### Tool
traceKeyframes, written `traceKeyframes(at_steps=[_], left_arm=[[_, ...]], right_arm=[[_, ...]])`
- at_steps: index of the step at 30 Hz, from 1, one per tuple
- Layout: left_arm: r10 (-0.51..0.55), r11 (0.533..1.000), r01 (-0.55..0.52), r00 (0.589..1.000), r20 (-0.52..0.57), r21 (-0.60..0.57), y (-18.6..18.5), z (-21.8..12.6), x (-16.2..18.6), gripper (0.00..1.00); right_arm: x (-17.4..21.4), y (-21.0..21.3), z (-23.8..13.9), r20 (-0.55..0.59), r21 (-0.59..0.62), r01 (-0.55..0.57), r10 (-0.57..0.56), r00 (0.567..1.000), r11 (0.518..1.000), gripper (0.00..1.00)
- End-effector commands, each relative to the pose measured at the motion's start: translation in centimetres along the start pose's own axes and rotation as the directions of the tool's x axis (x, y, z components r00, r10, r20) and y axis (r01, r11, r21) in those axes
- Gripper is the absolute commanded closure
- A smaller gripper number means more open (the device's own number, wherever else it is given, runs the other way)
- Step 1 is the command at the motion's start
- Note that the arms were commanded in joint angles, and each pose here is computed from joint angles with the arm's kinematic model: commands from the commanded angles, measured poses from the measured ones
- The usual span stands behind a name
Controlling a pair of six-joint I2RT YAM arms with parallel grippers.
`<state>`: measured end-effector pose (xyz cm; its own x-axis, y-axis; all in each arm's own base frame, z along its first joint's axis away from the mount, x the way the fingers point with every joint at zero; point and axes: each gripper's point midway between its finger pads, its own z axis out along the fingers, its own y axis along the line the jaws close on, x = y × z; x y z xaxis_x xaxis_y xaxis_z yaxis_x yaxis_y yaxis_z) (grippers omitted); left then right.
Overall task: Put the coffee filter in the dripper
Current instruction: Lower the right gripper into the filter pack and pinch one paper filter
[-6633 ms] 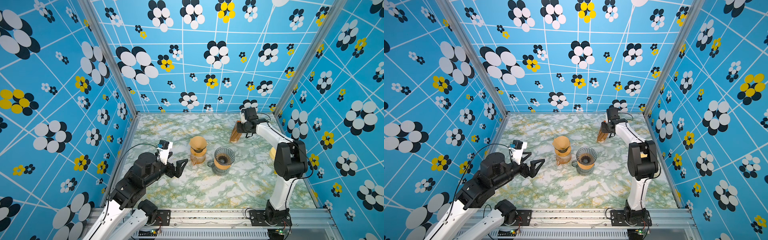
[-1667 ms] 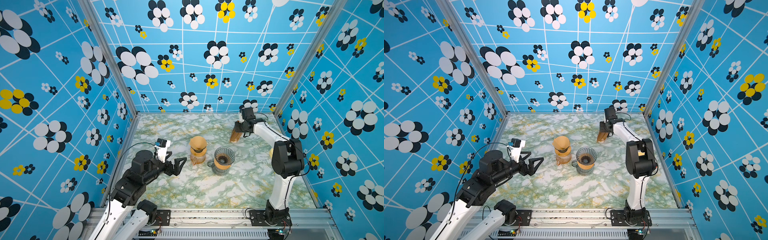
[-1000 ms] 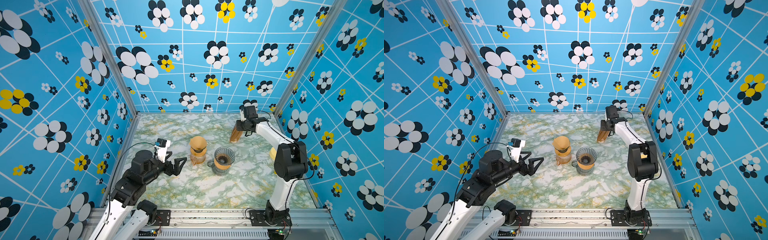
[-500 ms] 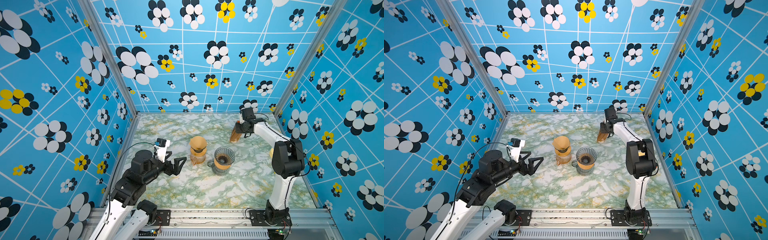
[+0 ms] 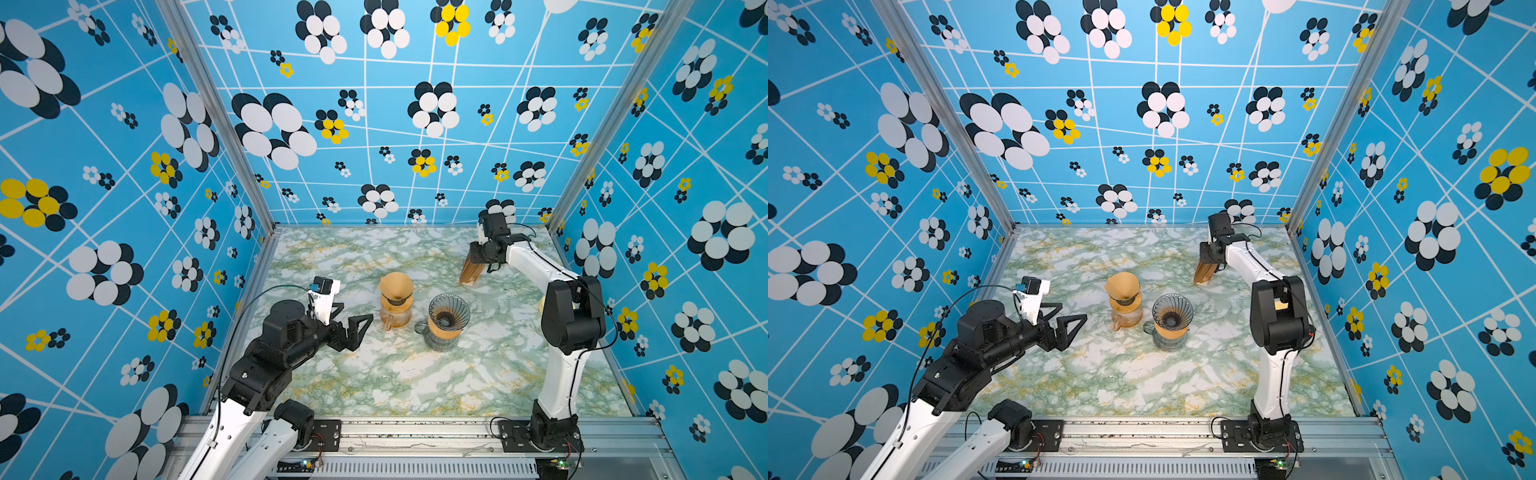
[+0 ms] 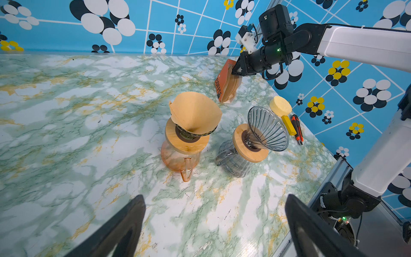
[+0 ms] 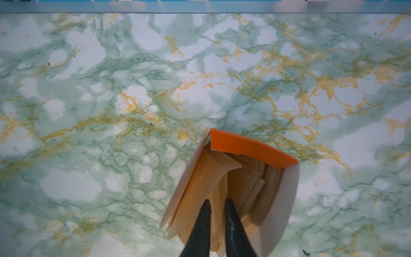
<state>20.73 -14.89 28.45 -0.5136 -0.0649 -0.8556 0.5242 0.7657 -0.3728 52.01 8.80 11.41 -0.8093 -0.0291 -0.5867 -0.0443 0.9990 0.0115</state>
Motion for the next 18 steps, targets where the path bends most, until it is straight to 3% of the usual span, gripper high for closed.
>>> traceKeyframes(at_steps=[1,18], left_arm=[[-0.01,1.0,0.01,1.0,0.014,0.004,0.1,0.0,-0.1,0.01],[-0.012,1.0,0.012,1.0,0.011,0.002,0.2,0.1,-0.1,0.01]], right_arm=[[0.2,-0.4,0.3,-0.016,0.012,-0.021,0.021,1.0,1.0,0.85],[1.7,0.2,2.2,-0.003,-0.026,-0.153,0.153,0.988,0.988,0.82]])
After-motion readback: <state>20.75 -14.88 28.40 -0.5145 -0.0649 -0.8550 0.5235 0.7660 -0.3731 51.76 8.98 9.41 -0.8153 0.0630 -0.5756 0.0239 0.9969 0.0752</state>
